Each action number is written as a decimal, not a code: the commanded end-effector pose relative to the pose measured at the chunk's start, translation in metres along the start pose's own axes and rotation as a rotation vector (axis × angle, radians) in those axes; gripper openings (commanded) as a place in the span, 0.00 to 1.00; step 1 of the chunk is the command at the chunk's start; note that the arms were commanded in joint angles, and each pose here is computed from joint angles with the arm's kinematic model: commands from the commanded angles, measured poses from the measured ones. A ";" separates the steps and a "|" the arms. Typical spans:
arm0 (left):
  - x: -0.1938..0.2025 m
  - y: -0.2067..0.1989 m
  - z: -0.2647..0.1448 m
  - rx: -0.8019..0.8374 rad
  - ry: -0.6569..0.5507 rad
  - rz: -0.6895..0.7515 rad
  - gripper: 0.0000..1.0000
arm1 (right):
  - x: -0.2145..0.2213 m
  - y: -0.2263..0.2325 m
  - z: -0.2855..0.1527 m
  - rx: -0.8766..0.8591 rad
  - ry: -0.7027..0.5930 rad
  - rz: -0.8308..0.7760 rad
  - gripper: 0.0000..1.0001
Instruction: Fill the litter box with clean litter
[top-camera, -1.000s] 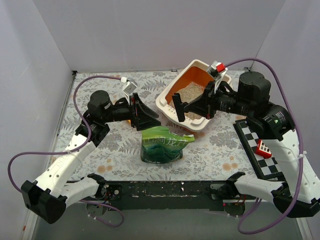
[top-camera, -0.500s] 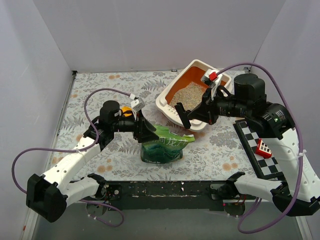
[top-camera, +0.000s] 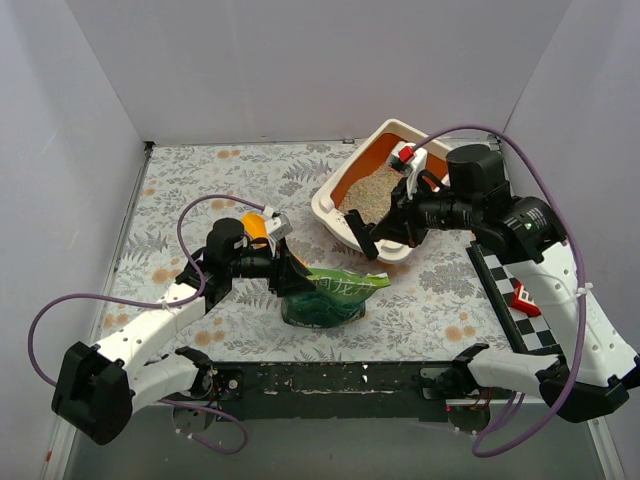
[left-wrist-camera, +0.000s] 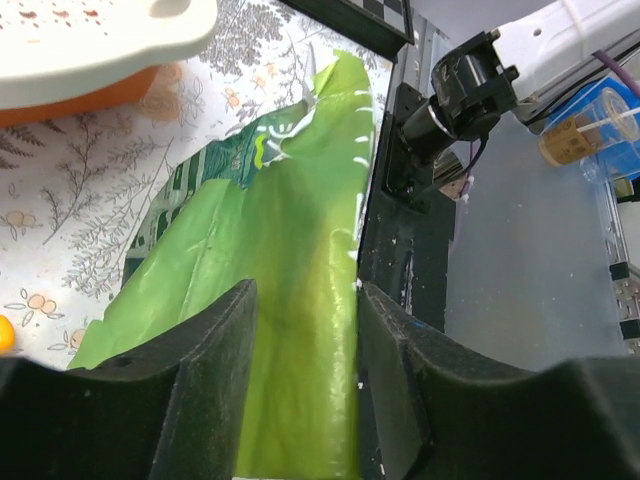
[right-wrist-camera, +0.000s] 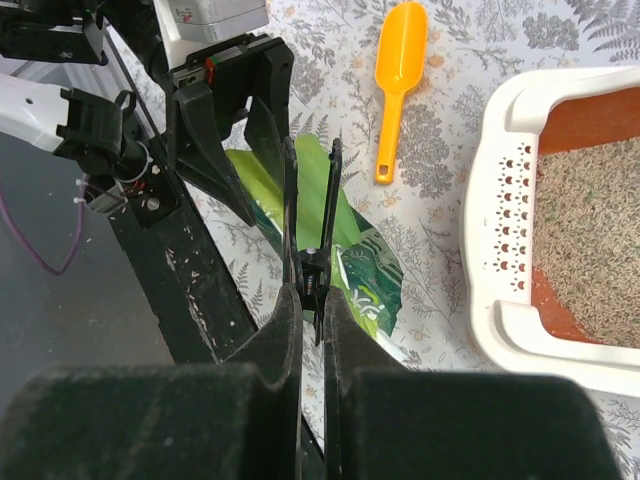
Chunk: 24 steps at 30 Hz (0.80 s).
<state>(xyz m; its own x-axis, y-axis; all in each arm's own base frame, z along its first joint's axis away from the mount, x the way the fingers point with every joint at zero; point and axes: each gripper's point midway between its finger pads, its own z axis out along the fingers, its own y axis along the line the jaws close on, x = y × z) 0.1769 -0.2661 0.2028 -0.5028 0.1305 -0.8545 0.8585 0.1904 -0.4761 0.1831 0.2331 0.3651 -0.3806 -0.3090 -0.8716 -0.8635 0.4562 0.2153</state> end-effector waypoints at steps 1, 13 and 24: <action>0.007 0.001 -0.001 -0.013 -0.016 0.072 0.37 | 0.011 -0.004 0.011 -0.019 0.029 -0.022 0.01; 0.018 0.019 0.000 -0.090 -0.007 0.069 0.00 | 0.033 0.001 0.040 -0.172 0.077 -0.209 0.01; 0.017 0.016 0.000 -0.080 -0.003 0.055 0.00 | 0.052 0.003 0.068 -0.255 0.127 -0.327 0.01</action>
<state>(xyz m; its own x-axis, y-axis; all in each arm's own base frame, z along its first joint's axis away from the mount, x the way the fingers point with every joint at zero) 0.1869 -0.2617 0.1831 -0.4410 0.1274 -0.8884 0.8789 0.2620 -0.3987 0.1796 0.2649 0.2874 -0.1900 -0.5288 -0.8272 -0.9786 0.1696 0.1164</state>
